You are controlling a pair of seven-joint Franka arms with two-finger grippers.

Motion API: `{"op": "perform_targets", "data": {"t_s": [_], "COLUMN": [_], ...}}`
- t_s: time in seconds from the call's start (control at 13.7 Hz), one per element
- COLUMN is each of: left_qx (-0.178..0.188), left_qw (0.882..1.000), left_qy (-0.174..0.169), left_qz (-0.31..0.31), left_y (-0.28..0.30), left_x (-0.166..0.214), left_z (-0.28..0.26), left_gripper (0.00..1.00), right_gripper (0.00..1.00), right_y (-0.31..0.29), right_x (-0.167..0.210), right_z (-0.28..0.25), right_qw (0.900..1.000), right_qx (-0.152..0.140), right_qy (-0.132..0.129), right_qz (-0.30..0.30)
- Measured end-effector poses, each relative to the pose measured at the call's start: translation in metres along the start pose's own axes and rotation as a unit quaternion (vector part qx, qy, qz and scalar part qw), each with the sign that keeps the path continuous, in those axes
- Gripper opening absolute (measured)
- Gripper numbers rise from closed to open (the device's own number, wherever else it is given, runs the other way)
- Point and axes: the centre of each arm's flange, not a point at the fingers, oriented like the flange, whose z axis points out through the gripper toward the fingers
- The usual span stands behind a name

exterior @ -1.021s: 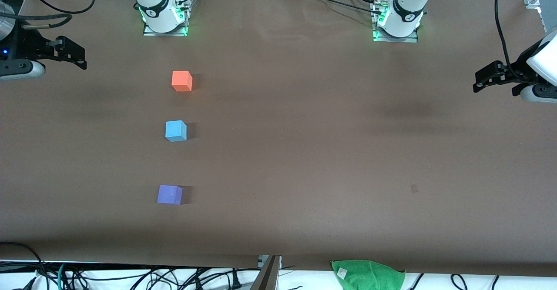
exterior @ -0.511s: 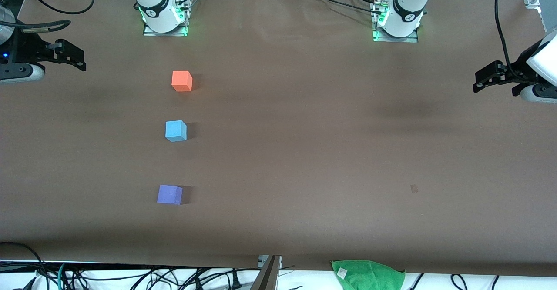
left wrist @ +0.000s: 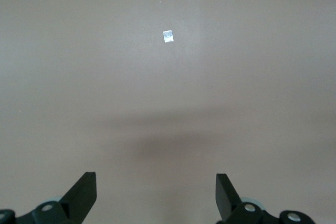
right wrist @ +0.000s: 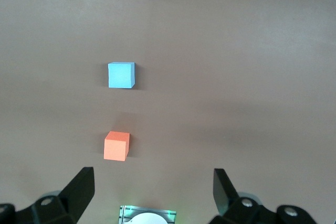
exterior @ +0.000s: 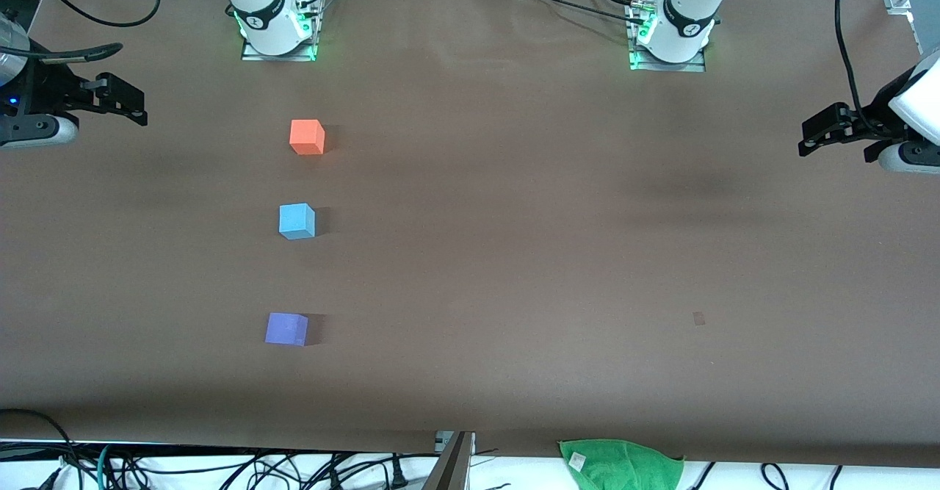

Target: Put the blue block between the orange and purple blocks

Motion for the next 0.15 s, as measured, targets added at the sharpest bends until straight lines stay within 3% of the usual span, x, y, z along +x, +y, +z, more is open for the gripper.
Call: {"op": "perform_targets", "data": {"t_s": [0.15], "left_qx": [0.000], "left_qw": [1.000], "left_qy": [0.000], "left_qz": [0.000], "left_y": [0.0000], "left_x": [0.0000], "left_z": [0.0000], "left_gripper": [1.00], "right_gripper": [1.00], "right_y": [0.0000], "right_x": [0.0000], "right_z": [0.0000], "right_qw": [1.000], "right_qx": [0.000], "right_qy": [0.000], "right_qz": [0.000]}}
